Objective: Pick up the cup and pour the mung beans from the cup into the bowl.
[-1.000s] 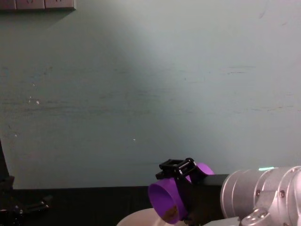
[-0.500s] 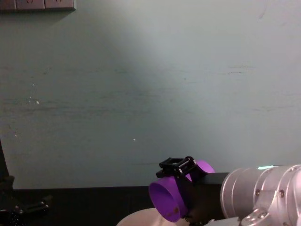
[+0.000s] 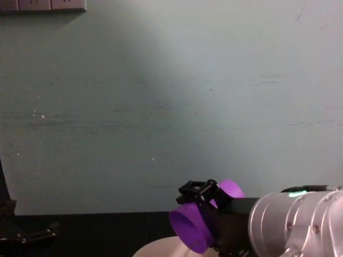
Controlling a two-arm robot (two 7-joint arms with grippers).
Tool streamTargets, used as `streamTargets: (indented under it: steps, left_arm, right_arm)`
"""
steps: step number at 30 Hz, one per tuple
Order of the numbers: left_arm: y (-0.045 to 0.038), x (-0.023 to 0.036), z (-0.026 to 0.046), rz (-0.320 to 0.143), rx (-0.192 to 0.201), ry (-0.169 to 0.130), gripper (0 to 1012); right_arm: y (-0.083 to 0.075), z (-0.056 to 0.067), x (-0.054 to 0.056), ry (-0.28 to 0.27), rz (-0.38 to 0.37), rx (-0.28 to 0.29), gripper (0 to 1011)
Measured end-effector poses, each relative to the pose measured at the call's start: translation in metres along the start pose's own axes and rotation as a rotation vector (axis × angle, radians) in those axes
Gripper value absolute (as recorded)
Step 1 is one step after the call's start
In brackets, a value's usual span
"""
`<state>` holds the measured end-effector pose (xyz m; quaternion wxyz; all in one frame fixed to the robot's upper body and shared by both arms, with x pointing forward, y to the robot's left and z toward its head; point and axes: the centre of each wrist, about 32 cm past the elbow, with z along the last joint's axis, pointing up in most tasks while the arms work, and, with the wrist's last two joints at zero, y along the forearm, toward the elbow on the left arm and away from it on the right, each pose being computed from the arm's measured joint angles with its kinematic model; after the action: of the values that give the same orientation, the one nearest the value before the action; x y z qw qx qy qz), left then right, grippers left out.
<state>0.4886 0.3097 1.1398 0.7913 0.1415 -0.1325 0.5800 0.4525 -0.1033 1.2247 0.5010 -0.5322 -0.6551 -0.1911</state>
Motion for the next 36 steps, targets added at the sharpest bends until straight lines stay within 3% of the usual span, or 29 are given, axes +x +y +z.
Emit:
streamTargets:
  steps: [6, 14, 22, 27, 30, 36]
  left_arm:
    - [0.0000, 0.0000, 0.0000, 0.000, 0.000, 0.000, 1000]
    - [0.0000, 0.0000, 0.0000, 0.000, 0.000, 0.000, 1000]
    - [0.0000, 0.0000, 0.0000, 0.000, 0.000, 0.000, 1000]
    - [0.0000, 0.0000, 0.0000, 0.000, 0.000, 0.000, 1000]
    - [0.0000, 0.0000, 0.0000, 0.000, 0.000, 0.000, 1000]
    - [0.0000, 0.0000, 0.0000, 0.000, 0.000, 0.000, 1000]
  right_arm:
    - [-0.001, 0.007, 0.000, -0.101, 0.003, -0.027, 731]
    - [-0.005, 0.020, 0.001, -0.280, -0.003, -0.072, 731]
    - [-0.008, 0.026, 0.004, -0.350, -0.014, -0.075, 731]
    - [-0.008, 0.025, 0.004, -0.353, -0.013, -0.070, 731]
    - [-0.009, 0.023, 0.005, -0.322, -0.021, -0.063, 731]
    - [-0.015, 0.015, 0.001, -0.162, -0.067, -0.066, 731]
